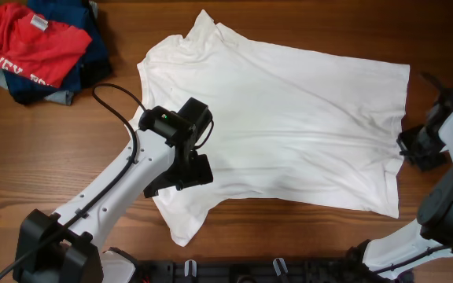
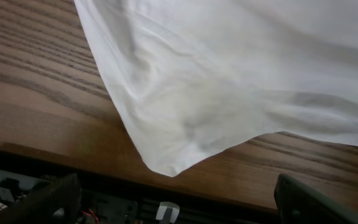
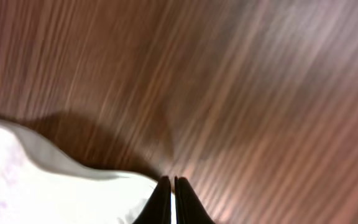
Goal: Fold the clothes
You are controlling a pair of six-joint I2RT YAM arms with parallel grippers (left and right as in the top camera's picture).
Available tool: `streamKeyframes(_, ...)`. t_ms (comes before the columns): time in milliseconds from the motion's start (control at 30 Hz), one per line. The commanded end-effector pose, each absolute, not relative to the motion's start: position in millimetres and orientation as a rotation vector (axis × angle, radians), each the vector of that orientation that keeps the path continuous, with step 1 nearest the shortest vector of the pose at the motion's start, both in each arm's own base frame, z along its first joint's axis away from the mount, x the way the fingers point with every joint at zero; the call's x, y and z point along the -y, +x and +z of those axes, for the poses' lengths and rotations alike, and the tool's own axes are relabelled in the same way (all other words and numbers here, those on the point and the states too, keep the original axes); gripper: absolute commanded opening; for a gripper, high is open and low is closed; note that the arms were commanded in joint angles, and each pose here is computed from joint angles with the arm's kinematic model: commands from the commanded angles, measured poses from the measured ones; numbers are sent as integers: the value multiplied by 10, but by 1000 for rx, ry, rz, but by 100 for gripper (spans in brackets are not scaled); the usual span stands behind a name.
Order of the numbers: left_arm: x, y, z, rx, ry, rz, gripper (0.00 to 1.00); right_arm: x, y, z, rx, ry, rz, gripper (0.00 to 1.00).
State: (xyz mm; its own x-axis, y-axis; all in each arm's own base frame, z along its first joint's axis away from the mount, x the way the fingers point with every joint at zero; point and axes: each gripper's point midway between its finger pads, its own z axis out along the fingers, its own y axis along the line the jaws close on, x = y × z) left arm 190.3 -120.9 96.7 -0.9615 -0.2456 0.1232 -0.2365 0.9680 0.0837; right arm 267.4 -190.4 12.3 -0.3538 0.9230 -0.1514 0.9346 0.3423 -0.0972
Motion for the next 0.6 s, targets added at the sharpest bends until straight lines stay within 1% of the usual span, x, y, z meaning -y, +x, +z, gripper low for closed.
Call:
streamKeyframes(0,1245,1925,1006,3005,313,-70,100,2129,2688,295,-2411,1866,-282,4)
streamKeyframes(100,1278,1991,998,3031,315,-46,100,2074,2759,436,-2413,1882,-162,4)
streamKeyframes(133,1310,2049,993,3053,318,-22,100,2023,2816,536,-2427,1846,-96,5)
streamKeyframes(267,1305,2310,987,3135,379,29,100,1701,3070,916,-2484,1582,191,4)
streamKeyframes(333,1193,2451,990,3168,453,17,100,1537,3086,1172,-2482,1481,263,4)
streamKeyframes(400,1014,2566,992,3151,587,40,100,1333,3000,1520,-2473,1371,300,6)
streamKeyframes(433,944,2581,990,3132,635,50,100,1242,2967,1644,-2471,1320,327,15)
streamKeyframes(467,882,2582,985,3103,684,67,100,1152,2942,1755,-2470,1260,355,56)
streamKeyframes(500,828,2573,985,3073,728,88,100,1080,2909,1848,-2467,1217,369,80)
streamKeyframes(533,765,2556,982,3033,778,108,100,1009,2854,1918,-2471,1188,375,99)
streamKeyframes(567,723,2535,982,3003,812,124,100,920,2776,1972,-2487,1166,388,100)
